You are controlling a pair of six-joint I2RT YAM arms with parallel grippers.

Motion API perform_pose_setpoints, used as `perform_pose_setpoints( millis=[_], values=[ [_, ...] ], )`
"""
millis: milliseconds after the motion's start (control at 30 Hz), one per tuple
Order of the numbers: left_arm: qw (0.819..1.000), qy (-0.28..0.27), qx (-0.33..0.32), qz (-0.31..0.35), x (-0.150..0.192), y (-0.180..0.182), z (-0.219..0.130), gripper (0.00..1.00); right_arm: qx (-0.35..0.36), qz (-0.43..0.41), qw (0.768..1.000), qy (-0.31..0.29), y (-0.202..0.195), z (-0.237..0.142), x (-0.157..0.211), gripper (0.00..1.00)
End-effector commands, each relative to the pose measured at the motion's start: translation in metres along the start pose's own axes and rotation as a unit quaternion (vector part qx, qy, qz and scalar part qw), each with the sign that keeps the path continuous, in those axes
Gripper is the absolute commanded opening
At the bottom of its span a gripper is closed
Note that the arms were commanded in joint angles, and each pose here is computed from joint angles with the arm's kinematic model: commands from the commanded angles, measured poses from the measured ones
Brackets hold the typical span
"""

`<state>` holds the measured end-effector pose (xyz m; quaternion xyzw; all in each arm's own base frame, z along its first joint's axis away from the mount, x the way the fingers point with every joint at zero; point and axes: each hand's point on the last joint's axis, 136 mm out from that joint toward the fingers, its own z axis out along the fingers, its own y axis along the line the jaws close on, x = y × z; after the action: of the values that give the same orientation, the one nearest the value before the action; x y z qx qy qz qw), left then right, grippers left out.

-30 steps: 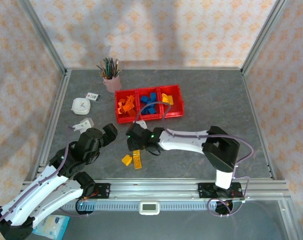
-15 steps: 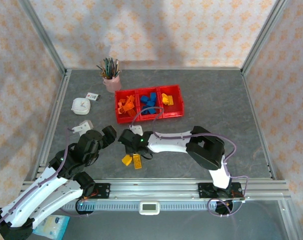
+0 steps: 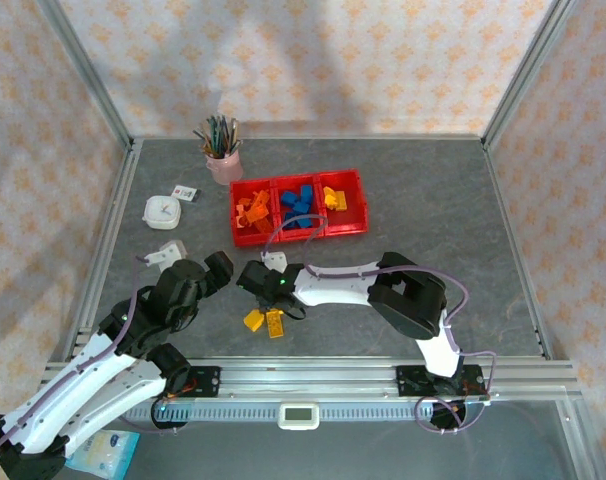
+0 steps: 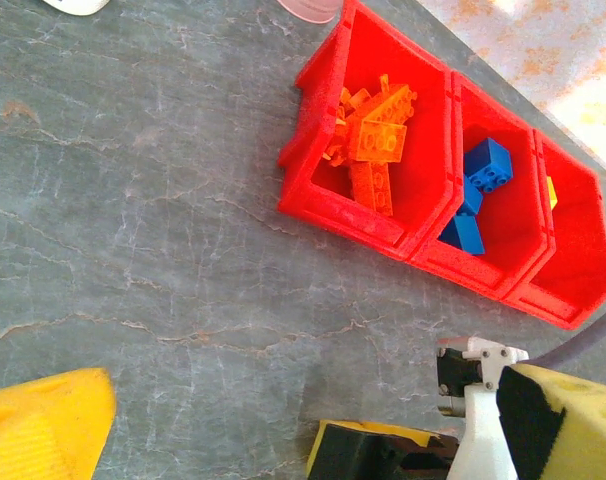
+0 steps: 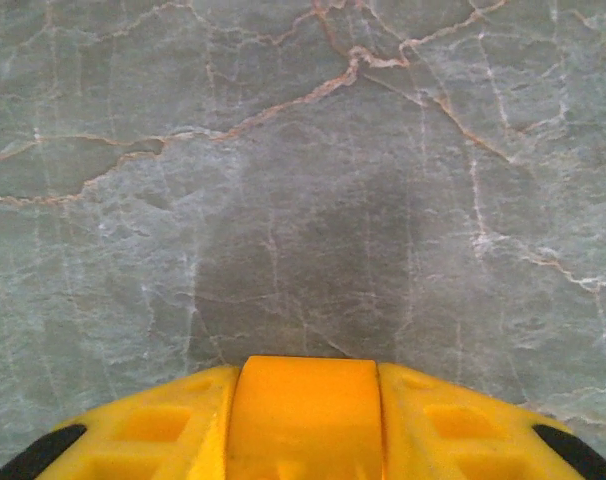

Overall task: Sort the legos into containers by color
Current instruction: Pick up the lego from the bottom-center of the table, then place the lego in the container.

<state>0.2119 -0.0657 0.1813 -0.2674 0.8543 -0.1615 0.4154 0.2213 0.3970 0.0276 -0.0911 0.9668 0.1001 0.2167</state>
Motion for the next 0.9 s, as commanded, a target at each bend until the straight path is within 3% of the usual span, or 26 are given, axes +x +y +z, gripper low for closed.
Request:
perform_pose_setpoints(
  millis=[0,233,500,633,867],
  values=[
    [1.0,-0.002,-0.002,0.003,-0.001,-0.001,0.002,0.99,-0.017,0.008,0.999,-0.043,0.003,-0.026,-0.022,0.37],
    [1.0,0.0,0.012,0.006,-0.004,-0.014,0.004,0.99,-0.02,0.035,0.995,-0.086,-0.024,-0.059,-0.062,0.35],
    [0.998,0.011,0.052,0.02,-0.002,-0.047,0.019,0.99,0.032,0.081,0.984,-0.154,-0.119,-0.084,-0.152,0.36],
    [0.997,0.008,0.073,0.023,-0.004,-0.066,0.029,0.99,0.052,0.088,0.978,-0.179,-0.159,-0.081,-0.198,0.36],
    [0.995,0.022,0.087,0.039,0.0,-0.091,0.049,0.99,0.124,0.083,0.972,-0.182,-0.21,-0.043,-0.258,0.35]
  ],
)
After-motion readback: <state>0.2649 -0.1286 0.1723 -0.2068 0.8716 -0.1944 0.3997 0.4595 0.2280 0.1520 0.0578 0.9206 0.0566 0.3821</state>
